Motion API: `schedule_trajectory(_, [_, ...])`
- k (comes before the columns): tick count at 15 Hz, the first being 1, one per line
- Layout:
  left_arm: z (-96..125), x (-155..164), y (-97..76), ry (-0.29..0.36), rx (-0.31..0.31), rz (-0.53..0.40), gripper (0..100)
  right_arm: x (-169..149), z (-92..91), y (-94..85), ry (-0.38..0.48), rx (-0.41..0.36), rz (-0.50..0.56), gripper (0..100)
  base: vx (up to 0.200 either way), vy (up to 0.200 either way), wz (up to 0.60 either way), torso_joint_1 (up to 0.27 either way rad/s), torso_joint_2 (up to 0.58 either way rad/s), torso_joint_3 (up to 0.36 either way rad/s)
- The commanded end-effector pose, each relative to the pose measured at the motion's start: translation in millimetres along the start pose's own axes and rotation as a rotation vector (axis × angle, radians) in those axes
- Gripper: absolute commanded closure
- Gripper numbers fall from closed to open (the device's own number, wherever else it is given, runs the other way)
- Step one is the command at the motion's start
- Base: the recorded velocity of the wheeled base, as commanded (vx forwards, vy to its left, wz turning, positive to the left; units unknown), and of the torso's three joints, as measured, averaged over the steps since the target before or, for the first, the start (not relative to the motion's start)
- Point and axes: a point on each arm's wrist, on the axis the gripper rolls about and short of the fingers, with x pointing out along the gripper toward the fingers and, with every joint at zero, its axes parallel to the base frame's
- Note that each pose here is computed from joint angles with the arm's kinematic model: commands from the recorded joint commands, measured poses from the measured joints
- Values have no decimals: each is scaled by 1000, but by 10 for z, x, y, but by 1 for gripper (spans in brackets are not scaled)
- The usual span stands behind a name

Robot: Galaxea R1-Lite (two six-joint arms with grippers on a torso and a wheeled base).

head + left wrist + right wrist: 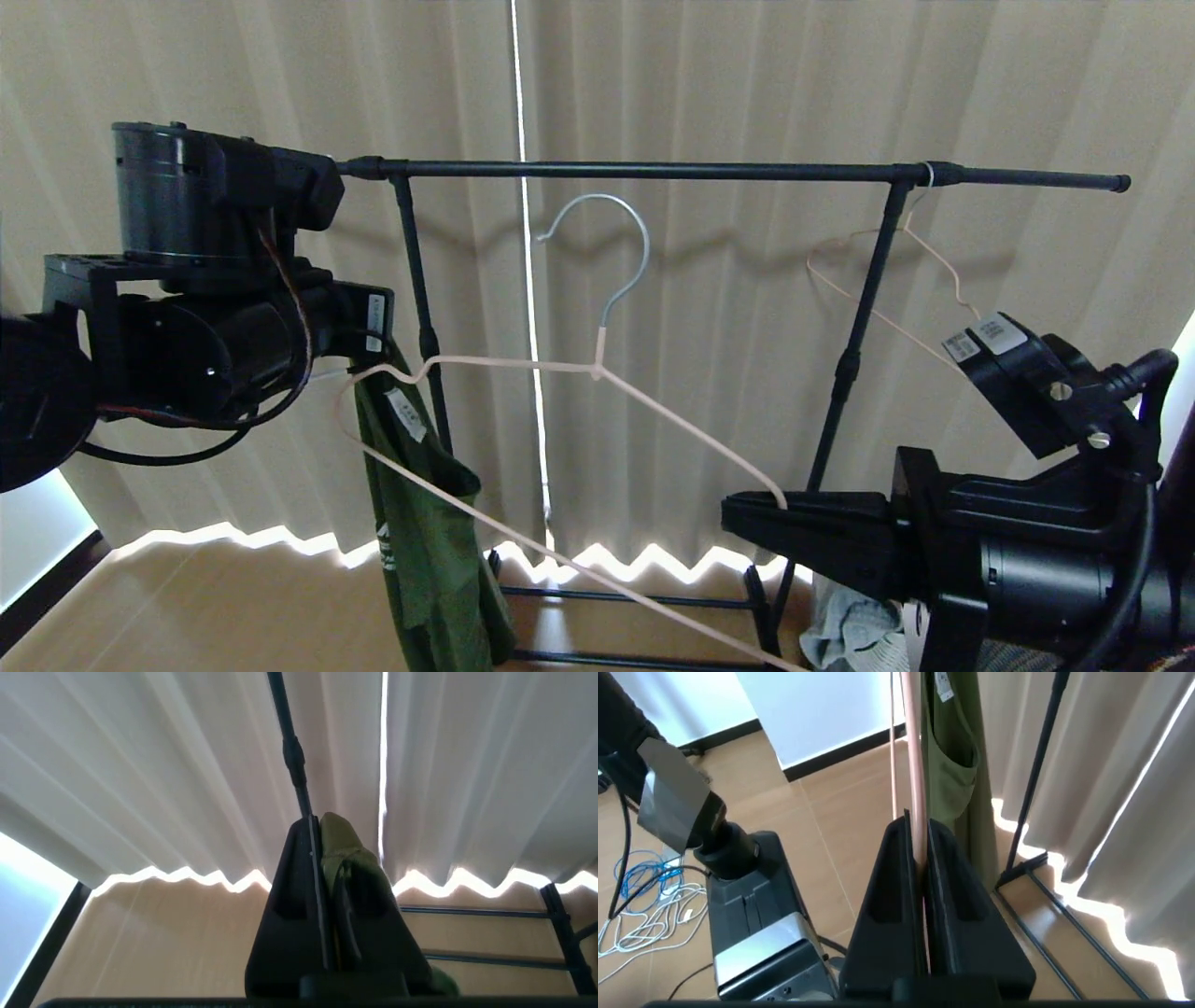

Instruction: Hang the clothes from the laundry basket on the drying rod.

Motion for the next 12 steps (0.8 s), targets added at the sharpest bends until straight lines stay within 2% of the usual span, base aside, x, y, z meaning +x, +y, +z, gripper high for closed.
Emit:
schedule_trajectory(1, [11, -18, 5, -5, -1, -1, 100, 136, 5, -88, -11, 1, -18, 100, 0, 0, 0, 0, 0, 0])
schedule_trajectory(3, [17, -32, 14, -8, -2, 1, 100, 200, 19, -151, -45, -7, -29, 100, 0, 0, 0, 0, 0, 0])
schedule_trajectory(12, [87, -40, 35, -28, -1, 29, 100, 164, -19, -237, -38, 7, -66, 100, 0, 0, 0, 0, 0, 0])
